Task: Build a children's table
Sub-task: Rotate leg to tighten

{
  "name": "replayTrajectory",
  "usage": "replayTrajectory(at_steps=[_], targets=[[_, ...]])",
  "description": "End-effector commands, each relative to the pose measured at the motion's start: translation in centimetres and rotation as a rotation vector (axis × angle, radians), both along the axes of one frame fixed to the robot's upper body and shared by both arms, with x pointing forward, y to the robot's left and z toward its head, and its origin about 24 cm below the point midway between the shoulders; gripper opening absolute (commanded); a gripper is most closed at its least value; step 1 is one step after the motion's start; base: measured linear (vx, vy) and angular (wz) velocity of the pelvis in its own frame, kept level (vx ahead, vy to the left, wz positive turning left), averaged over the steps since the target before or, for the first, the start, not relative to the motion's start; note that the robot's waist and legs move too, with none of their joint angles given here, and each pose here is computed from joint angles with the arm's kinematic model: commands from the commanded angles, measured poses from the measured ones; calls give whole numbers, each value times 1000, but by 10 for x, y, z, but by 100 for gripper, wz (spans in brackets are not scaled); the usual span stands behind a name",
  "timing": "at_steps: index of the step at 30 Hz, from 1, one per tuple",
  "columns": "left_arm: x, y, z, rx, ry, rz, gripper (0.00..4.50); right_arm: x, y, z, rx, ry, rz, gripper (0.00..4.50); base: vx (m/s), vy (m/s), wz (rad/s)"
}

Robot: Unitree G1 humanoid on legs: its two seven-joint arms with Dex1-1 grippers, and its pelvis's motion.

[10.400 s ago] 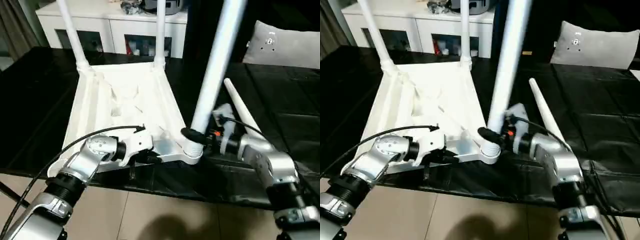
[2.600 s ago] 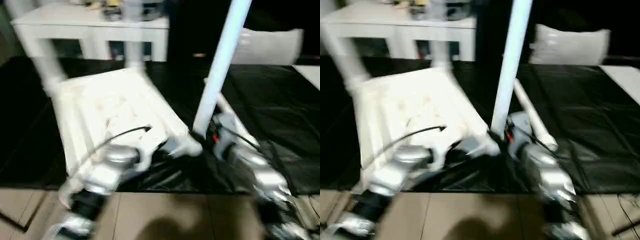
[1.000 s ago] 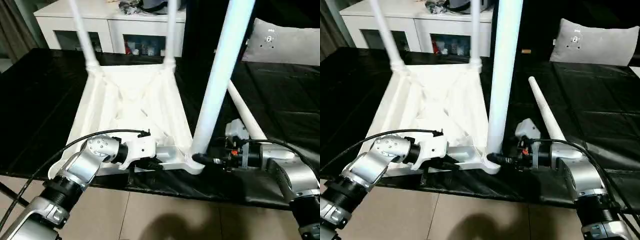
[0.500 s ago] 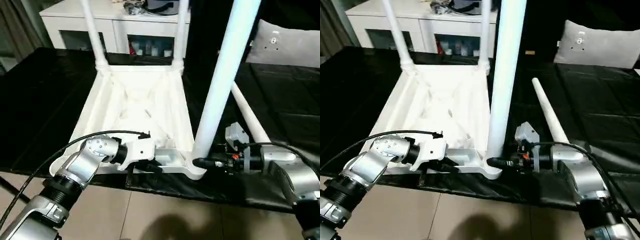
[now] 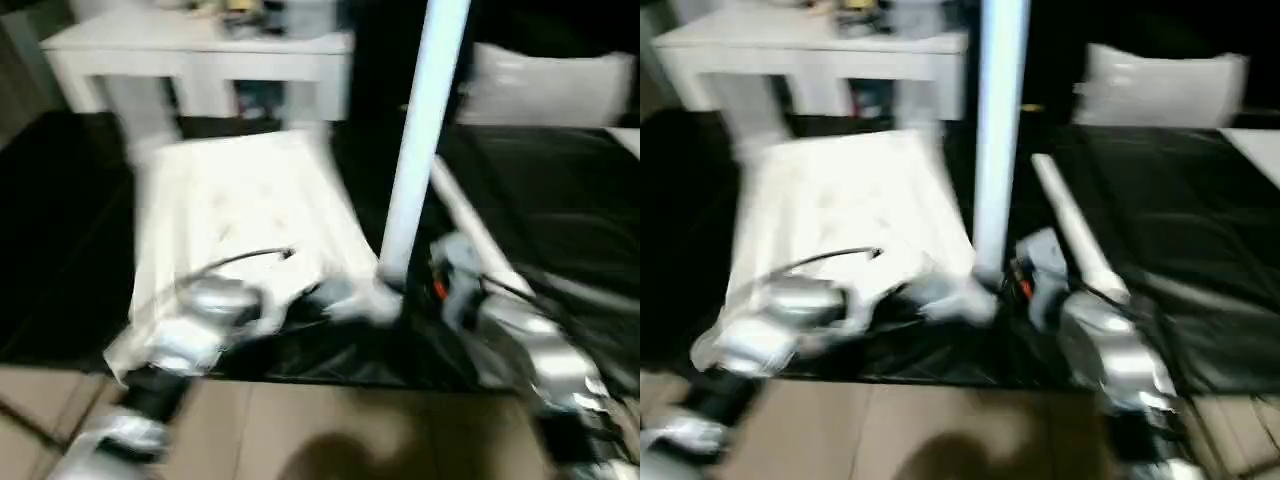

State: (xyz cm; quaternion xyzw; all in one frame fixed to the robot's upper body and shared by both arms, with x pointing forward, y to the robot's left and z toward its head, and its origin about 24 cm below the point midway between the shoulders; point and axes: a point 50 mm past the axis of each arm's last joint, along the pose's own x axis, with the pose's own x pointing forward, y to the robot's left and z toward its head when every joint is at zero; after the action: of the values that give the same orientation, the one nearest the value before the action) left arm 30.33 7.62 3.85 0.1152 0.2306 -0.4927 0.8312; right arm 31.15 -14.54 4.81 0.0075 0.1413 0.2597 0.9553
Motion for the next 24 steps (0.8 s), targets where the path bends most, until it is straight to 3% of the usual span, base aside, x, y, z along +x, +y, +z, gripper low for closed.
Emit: replayTrajectory(at_steps=[1,5,7,13,20,24], targets=[[2,-20,13,-81,-17,-15,0,-6,13,-28,-22,138,-29,200,0,0,0],[9,-43,24,-122,-61,103,0,8,23,-31,45,162,-190,200,0,0,0],[8,-47,26,-116,-75,115,0,12,26,-30,68,152,-209,253,0,0,0],[7,-40,19,-23,-103,105,0,13,25,-26,83,109,-220,302,0,0,0],[11,-21,14,26,-133,79,0,12,8,-15,74,7,-144,347,0,0,0],[8,-9,8,70,-132,0,0,1,-16,-3,50,-70,27,391,0,0,0]])
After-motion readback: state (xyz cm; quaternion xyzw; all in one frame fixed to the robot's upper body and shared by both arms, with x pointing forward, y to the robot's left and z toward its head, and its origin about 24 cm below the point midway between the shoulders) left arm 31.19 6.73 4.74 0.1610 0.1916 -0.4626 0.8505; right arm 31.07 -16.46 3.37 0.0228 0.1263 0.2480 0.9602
